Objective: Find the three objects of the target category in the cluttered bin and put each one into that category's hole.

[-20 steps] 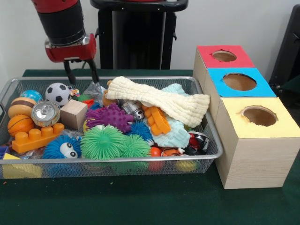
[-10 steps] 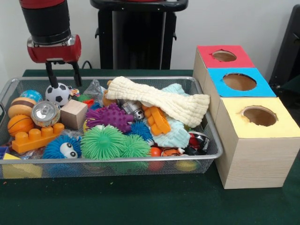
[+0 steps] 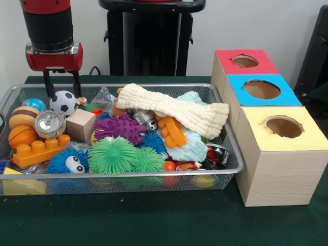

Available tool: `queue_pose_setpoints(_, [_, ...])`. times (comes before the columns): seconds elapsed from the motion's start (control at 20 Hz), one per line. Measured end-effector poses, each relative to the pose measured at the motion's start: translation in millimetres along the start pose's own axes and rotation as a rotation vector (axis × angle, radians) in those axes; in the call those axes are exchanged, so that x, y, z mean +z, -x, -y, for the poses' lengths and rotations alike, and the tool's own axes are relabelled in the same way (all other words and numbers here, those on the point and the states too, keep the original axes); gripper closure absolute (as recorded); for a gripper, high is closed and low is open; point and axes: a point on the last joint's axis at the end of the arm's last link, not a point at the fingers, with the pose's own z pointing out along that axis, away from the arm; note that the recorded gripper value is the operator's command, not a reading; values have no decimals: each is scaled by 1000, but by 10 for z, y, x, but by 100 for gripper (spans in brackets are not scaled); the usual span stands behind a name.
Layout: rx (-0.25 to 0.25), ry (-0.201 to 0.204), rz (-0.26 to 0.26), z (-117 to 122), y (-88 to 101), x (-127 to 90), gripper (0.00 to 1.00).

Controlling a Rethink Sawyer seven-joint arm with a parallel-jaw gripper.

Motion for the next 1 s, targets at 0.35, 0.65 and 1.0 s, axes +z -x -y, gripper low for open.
queue_pose_setpoints(0.35, [-27,-20,-11,22,-106,57,0])
queue_pose_setpoints(0.65, [-26,-15,-19,31,-168,74,0])
queue_pose_setpoints(1.0, [-20,0,-21,39,-310,109,0])
